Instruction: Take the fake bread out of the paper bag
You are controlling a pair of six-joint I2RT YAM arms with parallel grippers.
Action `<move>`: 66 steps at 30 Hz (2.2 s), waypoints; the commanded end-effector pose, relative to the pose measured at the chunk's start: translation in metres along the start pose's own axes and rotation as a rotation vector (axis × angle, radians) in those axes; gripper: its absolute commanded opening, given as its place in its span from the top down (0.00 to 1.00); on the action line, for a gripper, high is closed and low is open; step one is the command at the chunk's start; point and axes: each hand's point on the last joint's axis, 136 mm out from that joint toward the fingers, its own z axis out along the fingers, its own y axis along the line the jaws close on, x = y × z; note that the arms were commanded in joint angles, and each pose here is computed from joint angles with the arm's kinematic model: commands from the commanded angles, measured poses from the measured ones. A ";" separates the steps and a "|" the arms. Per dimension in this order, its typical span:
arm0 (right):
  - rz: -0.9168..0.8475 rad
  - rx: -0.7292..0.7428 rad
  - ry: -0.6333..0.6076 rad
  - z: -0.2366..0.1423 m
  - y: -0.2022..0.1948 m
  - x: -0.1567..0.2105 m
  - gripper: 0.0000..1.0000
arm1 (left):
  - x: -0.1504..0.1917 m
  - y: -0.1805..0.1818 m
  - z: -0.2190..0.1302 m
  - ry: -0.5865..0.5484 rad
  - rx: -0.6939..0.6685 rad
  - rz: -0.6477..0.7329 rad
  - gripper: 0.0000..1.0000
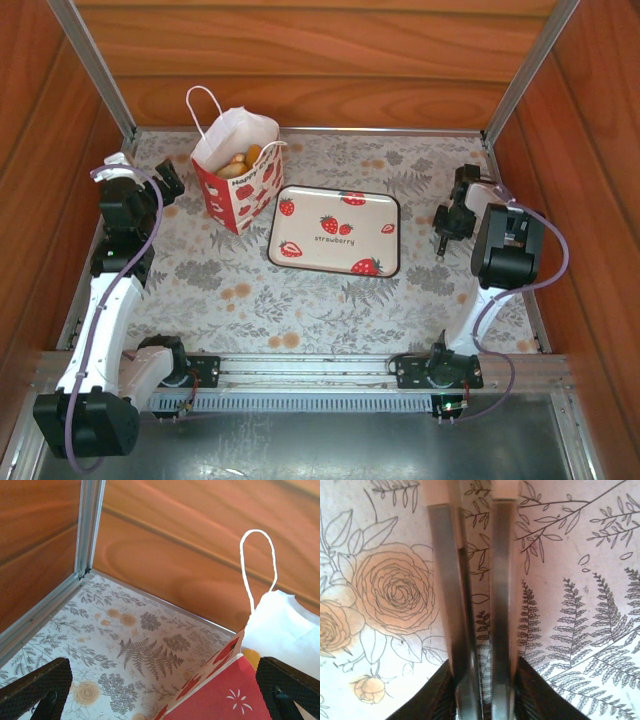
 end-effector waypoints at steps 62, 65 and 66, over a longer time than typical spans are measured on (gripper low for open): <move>-0.061 -0.035 -0.099 0.009 0.040 -0.002 0.86 | -0.028 -0.008 -0.019 -0.079 0.021 0.037 0.00; -0.053 -0.054 -0.147 -0.015 0.042 -0.004 0.87 | -0.028 -0.007 -0.021 -0.078 0.015 0.044 0.00; -0.049 -0.083 -0.168 -0.027 0.047 -0.004 0.87 | -0.028 -0.007 -0.022 -0.077 0.013 0.045 0.00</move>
